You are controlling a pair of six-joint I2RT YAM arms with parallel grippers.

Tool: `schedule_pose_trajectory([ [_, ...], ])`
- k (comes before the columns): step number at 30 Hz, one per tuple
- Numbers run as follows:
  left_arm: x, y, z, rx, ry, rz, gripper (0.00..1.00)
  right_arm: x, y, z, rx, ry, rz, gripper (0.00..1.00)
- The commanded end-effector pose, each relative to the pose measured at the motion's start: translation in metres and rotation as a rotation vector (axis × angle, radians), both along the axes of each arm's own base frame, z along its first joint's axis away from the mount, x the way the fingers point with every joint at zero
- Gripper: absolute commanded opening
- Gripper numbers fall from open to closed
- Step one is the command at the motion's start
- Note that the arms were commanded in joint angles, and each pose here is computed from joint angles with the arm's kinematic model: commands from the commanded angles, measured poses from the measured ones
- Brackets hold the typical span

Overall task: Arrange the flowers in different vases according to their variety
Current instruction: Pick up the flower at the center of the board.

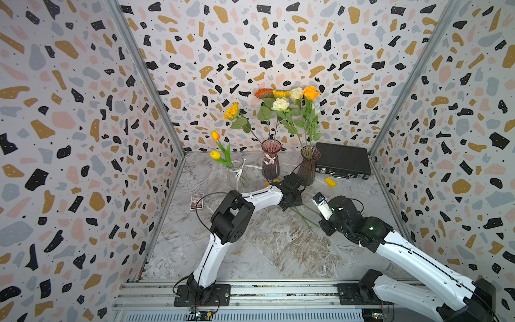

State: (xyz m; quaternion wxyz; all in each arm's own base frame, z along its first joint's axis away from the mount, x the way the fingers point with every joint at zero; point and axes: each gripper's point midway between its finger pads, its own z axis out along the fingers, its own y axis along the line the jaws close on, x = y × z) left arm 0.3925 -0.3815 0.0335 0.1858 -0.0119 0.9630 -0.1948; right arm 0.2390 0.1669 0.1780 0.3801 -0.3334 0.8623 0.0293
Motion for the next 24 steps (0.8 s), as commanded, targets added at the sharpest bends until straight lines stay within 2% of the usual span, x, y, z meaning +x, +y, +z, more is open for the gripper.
schedule_pose_trajectory([
  [1,-0.005,0.013,-0.024,0.065,0.052,0.016,0.56,0.001,-0.001,0.001,0.001,-0.005,-0.004,0.04],
  [9,-0.008,0.013,-0.038,0.083,0.090,-0.003,0.36,0.001,-0.003,0.002,0.002,-0.010,-0.009,0.01],
  [11,-0.010,0.011,-0.041,0.078,0.103,-0.010,0.27,0.001,-0.004,0.003,0.002,-0.014,-0.012,0.01],
  [18,-0.013,0.011,-0.046,0.092,0.120,-0.027,0.12,0.000,-0.007,0.006,0.005,-0.027,-0.020,0.01],
  [21,-0.013,0.011,-0.045,0.094,0.124,-0.036,0.01,0.000,-0.007,0.007,0.004,-0.031,-0.021,0.01],
  [24,-0.016,0.012,-0.044,0.091,0.134,-0.042,0.00,0.001,-0.007,0.007,0.003,-0.032,-0.021,0.00],
])
